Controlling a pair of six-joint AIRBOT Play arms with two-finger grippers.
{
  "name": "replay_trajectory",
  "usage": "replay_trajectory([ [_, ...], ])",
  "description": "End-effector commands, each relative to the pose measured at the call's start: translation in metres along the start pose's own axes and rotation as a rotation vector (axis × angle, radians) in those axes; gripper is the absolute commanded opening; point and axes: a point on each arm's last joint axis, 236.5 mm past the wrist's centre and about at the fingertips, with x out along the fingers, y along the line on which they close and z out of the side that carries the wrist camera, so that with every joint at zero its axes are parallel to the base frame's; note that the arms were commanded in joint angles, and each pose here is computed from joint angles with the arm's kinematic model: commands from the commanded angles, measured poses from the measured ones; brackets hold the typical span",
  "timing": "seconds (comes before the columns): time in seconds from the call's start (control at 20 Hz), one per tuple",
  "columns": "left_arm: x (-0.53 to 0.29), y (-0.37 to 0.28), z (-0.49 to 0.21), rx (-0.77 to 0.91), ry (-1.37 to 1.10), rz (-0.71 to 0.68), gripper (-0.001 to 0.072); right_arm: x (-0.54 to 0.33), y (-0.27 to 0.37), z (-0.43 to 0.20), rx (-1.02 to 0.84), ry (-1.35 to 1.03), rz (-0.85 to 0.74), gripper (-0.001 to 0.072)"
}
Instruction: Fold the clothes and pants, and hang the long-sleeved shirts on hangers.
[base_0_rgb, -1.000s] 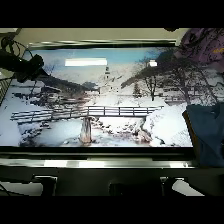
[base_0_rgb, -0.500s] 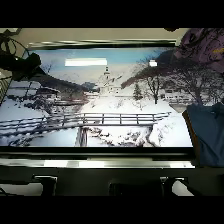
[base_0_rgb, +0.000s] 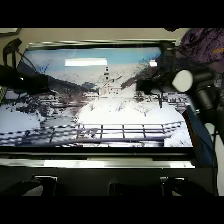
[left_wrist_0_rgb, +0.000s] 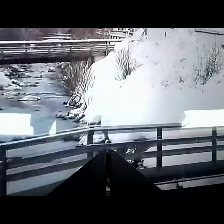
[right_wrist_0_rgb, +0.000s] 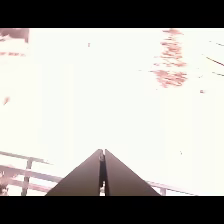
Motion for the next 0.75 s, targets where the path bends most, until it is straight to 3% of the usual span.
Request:
replay_trajectory([
  [0.0, 0.0046, 0.0039, -0.0203, 0.031, -0.059, 0.04, 0.0017, 0.0058, 0.0464, -0.0067, -0.128, -0.022, 0.029, 0.0026],
  [0.7, 0.0044, 0.0057, -0.0214, 0.036, -0.057, 0.048, 0.0017, 0.0056, 0.0399, -0.0024, -0.135, -0.036, 0.008, 0.0027],
])
